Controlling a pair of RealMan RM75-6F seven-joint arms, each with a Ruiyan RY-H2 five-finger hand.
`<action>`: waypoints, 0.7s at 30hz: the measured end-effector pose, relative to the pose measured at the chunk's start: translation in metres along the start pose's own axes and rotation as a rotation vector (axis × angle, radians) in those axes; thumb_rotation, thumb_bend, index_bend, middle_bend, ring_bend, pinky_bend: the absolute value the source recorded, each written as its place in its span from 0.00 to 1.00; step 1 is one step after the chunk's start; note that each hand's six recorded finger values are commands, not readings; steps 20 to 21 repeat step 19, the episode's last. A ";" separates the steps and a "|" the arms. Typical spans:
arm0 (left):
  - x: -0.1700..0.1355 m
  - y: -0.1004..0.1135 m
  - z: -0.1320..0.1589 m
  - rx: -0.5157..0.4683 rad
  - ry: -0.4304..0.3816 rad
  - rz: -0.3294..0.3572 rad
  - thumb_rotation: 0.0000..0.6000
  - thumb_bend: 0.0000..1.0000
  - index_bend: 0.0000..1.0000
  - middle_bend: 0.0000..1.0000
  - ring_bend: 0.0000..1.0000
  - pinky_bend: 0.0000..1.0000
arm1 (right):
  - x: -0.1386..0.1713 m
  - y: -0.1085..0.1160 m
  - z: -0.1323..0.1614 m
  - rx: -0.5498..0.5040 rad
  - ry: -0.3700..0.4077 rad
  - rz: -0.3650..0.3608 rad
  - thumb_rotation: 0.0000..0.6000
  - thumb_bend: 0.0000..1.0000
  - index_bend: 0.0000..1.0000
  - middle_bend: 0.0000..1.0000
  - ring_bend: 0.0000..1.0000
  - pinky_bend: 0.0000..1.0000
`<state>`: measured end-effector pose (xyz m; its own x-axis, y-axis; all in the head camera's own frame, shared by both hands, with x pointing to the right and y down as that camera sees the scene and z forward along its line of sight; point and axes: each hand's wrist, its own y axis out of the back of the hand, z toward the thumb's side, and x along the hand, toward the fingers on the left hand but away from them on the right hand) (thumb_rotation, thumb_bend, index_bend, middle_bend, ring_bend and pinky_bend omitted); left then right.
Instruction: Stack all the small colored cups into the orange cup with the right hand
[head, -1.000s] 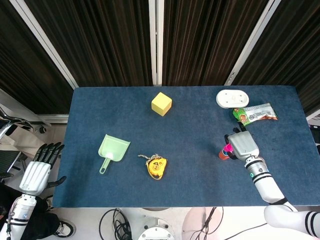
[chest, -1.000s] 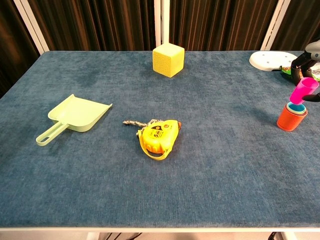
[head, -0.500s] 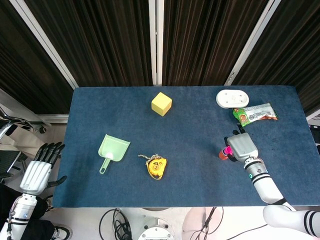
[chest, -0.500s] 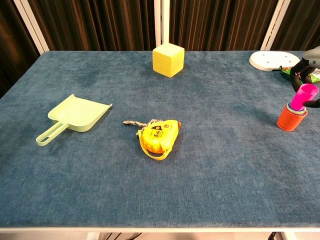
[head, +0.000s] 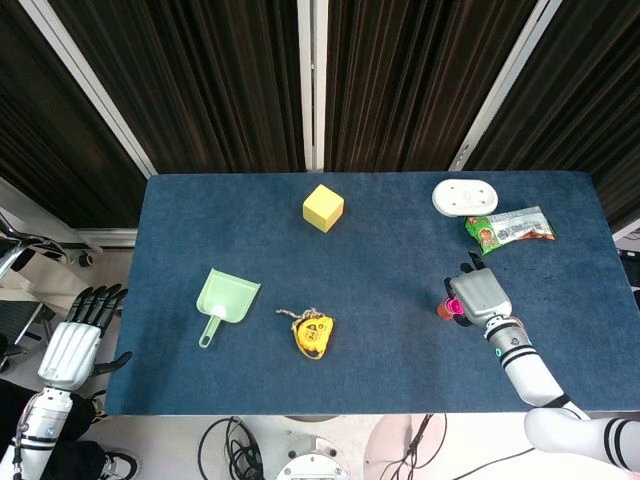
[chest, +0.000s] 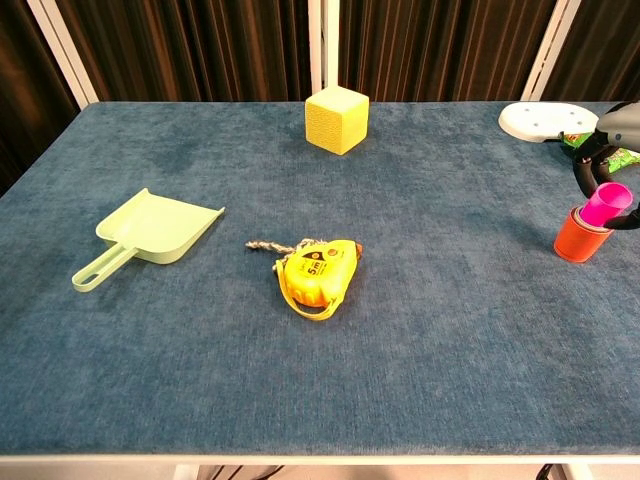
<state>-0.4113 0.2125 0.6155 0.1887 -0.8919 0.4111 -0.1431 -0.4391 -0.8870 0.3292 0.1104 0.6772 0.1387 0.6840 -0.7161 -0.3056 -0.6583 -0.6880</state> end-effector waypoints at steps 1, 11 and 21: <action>0.000 0.000 0.000 0.000 0.000 0.000 1.00 0.15 0.04 0.02 0.00 0.00 | 0.000 0.001 0.000 -0.003 0.000 -0.002 1.00 0.04 0.31 0.37 0.09 0.00; 0.002 0.000 0.000 -0.001 -0.003 0.002 1.00 0.15 0.04 0.02 0.00 0.00 | 0.027 0.026 -0.019 -0.057 -0.027 -0.143 1.00 0.03 0.01 0.14 0.00 0.00; 0.005 0.005 -0.001 0.001 0.002 0.022 1.00 0.15 0.04 0.02 0.00 0.00 | 0.096 0.013 -0.059 -0.097 -0.119 -0.336 1.00 0.03 0.00 0.00 0.00 0.00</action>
